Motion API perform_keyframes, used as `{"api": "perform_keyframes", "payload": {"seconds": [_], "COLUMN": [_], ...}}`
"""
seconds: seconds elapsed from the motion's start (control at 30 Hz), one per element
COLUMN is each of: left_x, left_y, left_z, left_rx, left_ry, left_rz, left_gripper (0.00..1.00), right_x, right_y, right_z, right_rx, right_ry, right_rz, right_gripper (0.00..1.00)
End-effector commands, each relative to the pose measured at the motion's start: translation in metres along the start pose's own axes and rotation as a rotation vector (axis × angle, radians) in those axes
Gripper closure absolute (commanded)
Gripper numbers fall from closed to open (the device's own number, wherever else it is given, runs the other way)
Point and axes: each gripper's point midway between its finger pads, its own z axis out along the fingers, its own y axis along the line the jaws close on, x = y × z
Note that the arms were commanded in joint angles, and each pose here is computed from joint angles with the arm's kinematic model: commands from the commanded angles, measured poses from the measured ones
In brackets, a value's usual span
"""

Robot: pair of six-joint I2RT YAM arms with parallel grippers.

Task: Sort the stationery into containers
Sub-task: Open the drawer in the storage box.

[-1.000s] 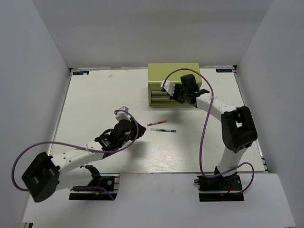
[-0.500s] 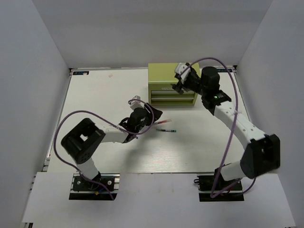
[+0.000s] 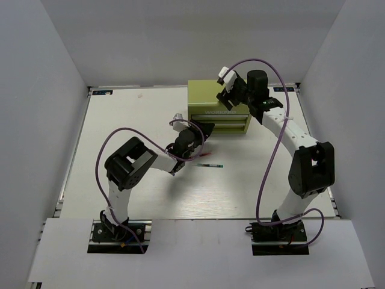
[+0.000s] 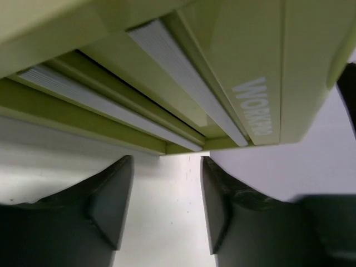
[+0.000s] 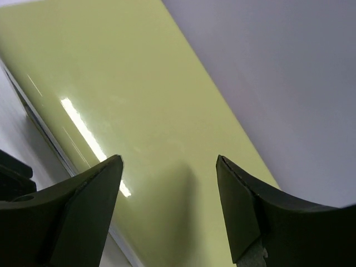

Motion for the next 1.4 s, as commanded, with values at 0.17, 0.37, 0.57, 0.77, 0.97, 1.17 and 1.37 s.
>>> {"api": "perform_keyframes", "payload": {"seconds": [0.17, 0.37, 0.57, 0.77, 0.97, 1.17, 1.37], "left_x": [-0.008, -0.009, -0.015, -0.015, -0.012, -0.013, -0.019], "left_y": [-0.005, 0.004, 0.006, 0.009, 0.022, 0.024, 0.012], "left_z": [0.014, 0.019, 0.025, 0.031, 0.034, 0.035, 0.032], "left_rx": [0.021, 0.014, 0.024, 0.030, 0.001, 0.025, 0.092], "left_ry": [-0.067, -0.096, -0.149, -0.169, -0.181, -0.198, -0.217], "left_rz": [-0.117, -0.158, -0.188, -0.211, -0.235, -0.256, -0.286], "left_gripper": [0.49, 0.49, 0.48, 0.48, 0.62, 0.69, 0.58], "right_x": [0.020, 0.028, 0.032, 0.033, 0.036, 0.038, 0.038], "right_y": [-0.012, -0.010, -0.004, -0.001, 0.000, 0.001, 0.001], "right_z": [0.001, 0.004, 0.005, 0.003, 0.002, 0.001, 0.000], "right_rx": [0.017, -0.005, -0.041, -0.052, -0.056, -0.063, -0.061], "right_ry": [0.067, 0.089, 0.102, 0.115, 0.126, 0.133, 0.136], "right_rz": [0.001, -0.002, -0.002, -0.007, -0.003, -0.004, -0.007], "right_gripper": [0.28, 0.30, 0.33, 0.34, 0.36, 0.37, 0.37]}}
